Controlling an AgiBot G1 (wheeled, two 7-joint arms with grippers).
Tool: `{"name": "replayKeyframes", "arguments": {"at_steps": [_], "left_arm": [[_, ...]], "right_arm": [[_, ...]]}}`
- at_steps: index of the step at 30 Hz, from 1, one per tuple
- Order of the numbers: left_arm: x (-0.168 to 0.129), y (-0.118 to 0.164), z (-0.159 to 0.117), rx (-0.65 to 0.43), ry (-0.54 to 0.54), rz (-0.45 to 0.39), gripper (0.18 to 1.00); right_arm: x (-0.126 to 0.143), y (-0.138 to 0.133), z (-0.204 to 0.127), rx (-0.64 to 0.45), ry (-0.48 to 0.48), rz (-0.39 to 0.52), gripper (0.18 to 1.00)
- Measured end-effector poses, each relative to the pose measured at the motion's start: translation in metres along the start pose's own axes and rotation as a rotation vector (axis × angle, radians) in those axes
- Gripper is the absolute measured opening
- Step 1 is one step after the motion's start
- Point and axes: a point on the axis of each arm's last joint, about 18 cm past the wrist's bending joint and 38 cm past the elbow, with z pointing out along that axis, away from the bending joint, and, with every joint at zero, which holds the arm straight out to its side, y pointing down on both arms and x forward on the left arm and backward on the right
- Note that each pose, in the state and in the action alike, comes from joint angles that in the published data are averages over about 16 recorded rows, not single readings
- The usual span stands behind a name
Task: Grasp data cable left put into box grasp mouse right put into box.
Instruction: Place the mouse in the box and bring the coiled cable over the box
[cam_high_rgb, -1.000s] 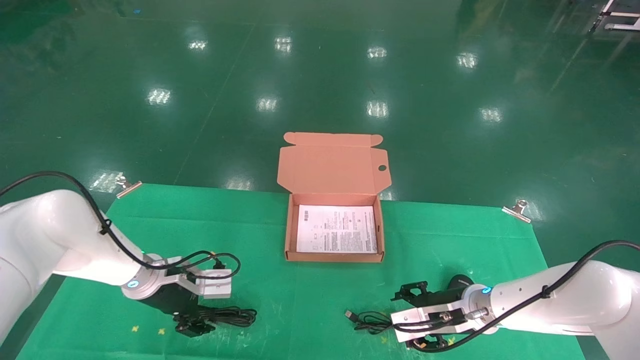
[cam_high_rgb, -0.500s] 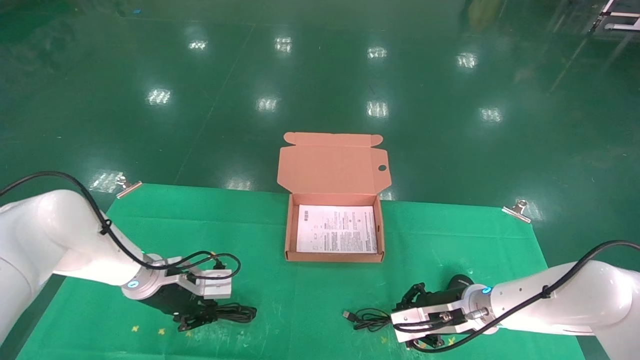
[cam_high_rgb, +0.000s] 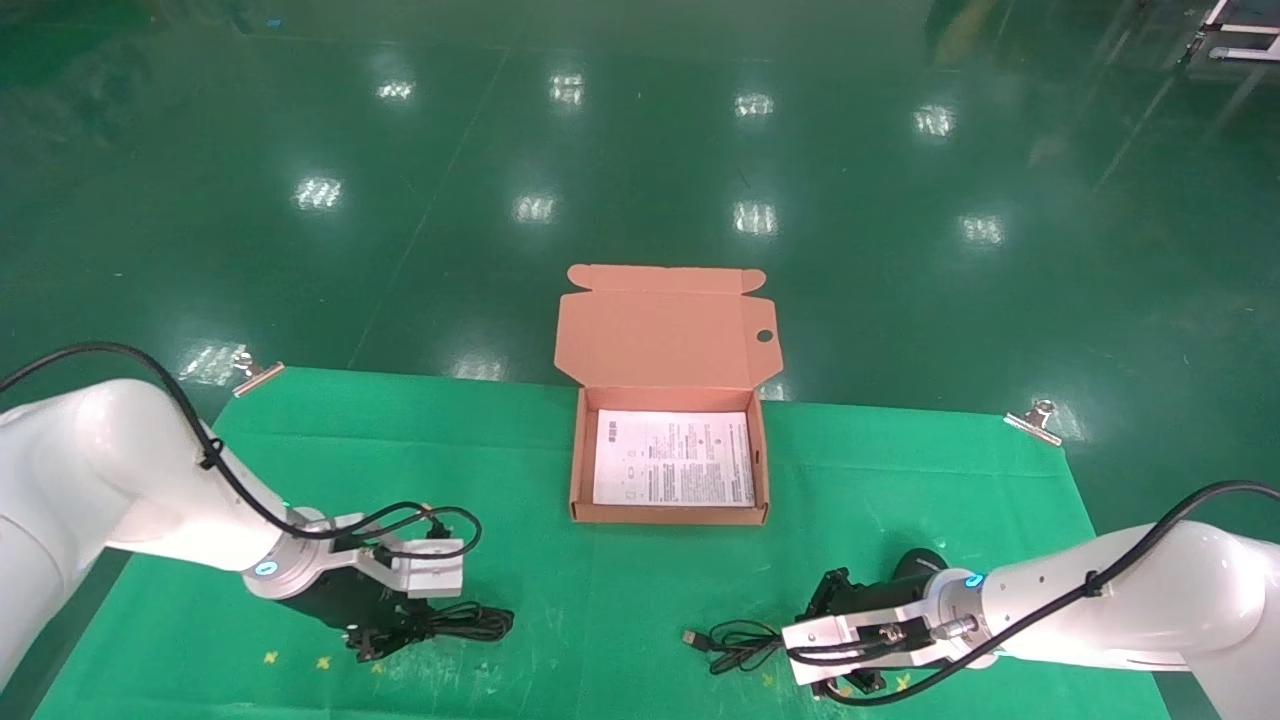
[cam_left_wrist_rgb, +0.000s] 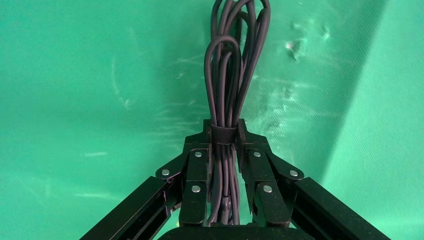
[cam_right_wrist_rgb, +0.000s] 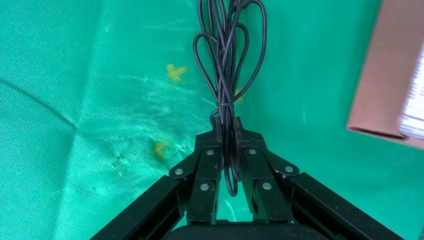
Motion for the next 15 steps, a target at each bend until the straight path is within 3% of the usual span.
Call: {"name": "replayKeyframes", "arguments": {"at_steps": [8,15], "left_arm": [[-0.042,-0.012,-0.049,0.015,-0.128,0.098,0.273],[-0.082,-0.041,-0.094,0.043,-0.321,0.176,0.272]], "right_arm": [[0.066,0.004,-0.068,0.031,0.233,0.019,0.213],[0.134,-0.02,-0.12,0.087,0.451,-0.007,0.213]]}}
